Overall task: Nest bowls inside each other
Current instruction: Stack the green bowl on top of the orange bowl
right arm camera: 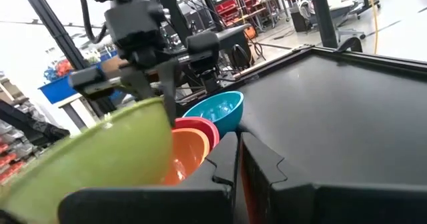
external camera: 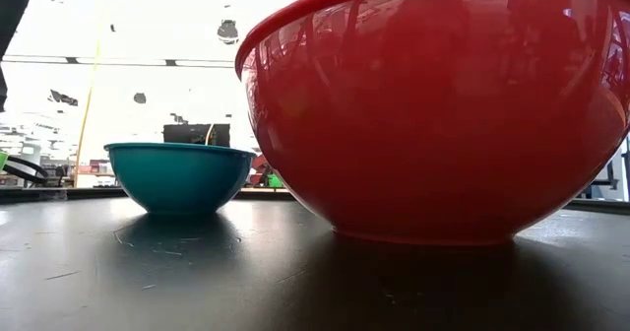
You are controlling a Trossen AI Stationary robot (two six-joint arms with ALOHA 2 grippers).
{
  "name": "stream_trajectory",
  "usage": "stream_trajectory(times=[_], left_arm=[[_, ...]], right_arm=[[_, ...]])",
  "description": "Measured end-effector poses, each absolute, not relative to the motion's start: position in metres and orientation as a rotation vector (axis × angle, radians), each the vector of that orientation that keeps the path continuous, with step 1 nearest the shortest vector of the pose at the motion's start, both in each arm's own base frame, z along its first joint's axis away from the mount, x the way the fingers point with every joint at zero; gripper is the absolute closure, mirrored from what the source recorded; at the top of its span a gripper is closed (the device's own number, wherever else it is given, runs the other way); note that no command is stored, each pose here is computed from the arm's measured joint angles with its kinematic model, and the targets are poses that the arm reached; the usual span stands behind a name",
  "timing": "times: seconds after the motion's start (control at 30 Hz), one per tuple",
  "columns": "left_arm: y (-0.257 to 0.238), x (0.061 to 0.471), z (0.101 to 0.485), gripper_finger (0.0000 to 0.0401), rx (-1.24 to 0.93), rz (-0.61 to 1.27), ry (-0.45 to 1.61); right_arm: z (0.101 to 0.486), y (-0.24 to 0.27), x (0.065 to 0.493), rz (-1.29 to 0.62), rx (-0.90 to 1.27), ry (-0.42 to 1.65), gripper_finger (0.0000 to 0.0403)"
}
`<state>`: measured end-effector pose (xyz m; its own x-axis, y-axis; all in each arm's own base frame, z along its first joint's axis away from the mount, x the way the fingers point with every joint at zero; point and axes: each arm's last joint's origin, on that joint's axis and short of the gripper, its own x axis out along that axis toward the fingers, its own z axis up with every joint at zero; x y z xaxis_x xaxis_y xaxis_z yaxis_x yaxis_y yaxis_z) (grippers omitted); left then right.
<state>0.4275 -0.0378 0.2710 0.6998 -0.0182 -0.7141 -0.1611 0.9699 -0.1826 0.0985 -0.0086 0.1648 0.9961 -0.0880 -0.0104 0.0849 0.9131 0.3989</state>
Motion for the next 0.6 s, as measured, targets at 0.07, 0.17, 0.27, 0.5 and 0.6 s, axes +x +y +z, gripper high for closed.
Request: stream_trajectory(times=[0.07,0.17,0.27,0.5,0.6], left_arm=[[-0.037,0.426,0.269,0.0401,-0.221,0.105,0.806],[-0.038,0.426,0.269,0.0401,-0.202,0.144,0.809],[-0.041,0.424,0.267,0.0401,-0.193,0.149,0.825],[-0.052,0.431,0.249,0.0394,-0.152,0.19,0.847],[-0.056,0.433,0.242,0.0397,-0.142,0.18,0.863]], right_arm=[[0.165,-0.009,0.098,-0.089,0.411,-0.007,0.0365],[0.165,-0.009,0.098,-0.089,0.41,-0.008,0.0365],[0.165,-0.009,0.098,-0.089,0.411,-0.008,0.0365],[0.165,-0.009,0.098,-0.089,0.411,-0.007,0.0365],[0.165,-0.009,0.098,-0.09,0.411,-0.007,0.0365]])
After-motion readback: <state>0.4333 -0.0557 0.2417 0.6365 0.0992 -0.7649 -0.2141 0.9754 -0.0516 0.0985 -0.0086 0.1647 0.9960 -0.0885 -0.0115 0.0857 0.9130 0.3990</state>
